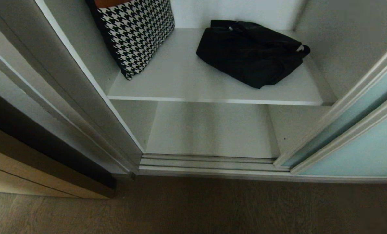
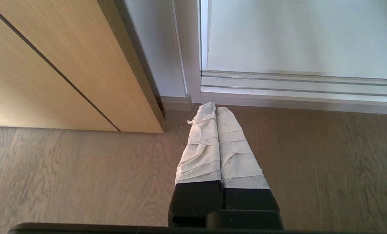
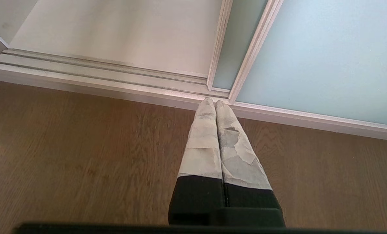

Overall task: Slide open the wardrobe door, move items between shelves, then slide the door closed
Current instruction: Close the door

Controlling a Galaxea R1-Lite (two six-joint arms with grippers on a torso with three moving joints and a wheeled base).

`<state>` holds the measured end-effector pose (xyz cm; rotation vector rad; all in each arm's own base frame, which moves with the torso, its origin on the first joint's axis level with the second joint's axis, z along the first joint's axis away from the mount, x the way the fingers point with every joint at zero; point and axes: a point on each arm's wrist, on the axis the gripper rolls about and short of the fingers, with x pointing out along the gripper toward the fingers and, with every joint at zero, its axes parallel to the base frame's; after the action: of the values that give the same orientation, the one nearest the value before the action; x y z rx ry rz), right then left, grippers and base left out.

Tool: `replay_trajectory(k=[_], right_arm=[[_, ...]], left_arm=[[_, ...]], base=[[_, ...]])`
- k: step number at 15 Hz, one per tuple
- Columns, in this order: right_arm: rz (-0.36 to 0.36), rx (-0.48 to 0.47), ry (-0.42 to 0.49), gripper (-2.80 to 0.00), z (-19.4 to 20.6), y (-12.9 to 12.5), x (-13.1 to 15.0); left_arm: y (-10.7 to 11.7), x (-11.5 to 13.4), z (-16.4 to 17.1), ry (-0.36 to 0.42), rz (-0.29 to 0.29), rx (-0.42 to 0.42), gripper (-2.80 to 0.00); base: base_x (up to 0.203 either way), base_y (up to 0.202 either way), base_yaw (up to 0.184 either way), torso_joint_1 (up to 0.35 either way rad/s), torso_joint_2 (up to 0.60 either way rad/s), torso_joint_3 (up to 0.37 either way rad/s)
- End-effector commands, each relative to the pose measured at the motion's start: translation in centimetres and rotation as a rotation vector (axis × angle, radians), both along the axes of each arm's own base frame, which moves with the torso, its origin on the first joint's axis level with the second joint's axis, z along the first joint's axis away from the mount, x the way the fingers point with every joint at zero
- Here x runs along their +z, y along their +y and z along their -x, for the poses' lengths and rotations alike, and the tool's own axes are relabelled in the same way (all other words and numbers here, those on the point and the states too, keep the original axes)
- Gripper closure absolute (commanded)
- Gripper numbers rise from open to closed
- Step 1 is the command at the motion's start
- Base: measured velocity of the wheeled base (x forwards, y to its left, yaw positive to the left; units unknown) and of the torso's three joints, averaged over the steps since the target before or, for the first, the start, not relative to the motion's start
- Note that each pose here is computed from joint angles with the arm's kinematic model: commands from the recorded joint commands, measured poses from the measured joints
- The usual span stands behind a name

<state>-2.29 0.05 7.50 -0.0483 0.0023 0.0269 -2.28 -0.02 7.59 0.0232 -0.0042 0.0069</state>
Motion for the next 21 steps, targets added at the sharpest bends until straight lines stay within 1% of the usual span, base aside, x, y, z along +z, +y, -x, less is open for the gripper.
replay_trajectory(k=[1, 11, 15, 18, 21], right_arm=[[0.001, 0.001, 0.0, 0.0, 0.0, 0.0, -0.01], [0.001, 0.001, 0.001, 0.0, 0.0, 0.0, -0.02], [0.001, 0.001, 0.0, 0.0, 0.0, 0.0, -0.01], [0.001, 0.001, 0.0, 0.0, 0.0, 0.0, 0.0], [0.001, 0.0, 0.0, 0.0, 0.0, 0.0, 0.0]], left_arm=[[0.0, 0.01, -0.01, 0.001, -0.001, -0.001, 0.0], [0.0, 0.0, -0.02, 0.003, -0.006, 0.001, 0.0], [0.0, 0.02, -0.03, 0.003, 0.003, -0.001, 0.0], [0.0, 0.02, -0.03, 0.003, 0.002, -0.001, 0.0], [0.0, 0.01, -0.01, 0.001, -0.003, -0.001, 0.0]], base=[[0.0, 0.0, 0.0, 0.0, 0.0, 0.0], [0.0, 0.0, 0.0, 0.0, 0.0, 0.0], [0.0, 0.0, 0.0, 0.0, 0.0, 0.0], [0.0, 0.0, 0.0, 0.001, 0.0, 0.122], [0.0, 0.0, 0.0, 0.0, 0.0, 0.0]])
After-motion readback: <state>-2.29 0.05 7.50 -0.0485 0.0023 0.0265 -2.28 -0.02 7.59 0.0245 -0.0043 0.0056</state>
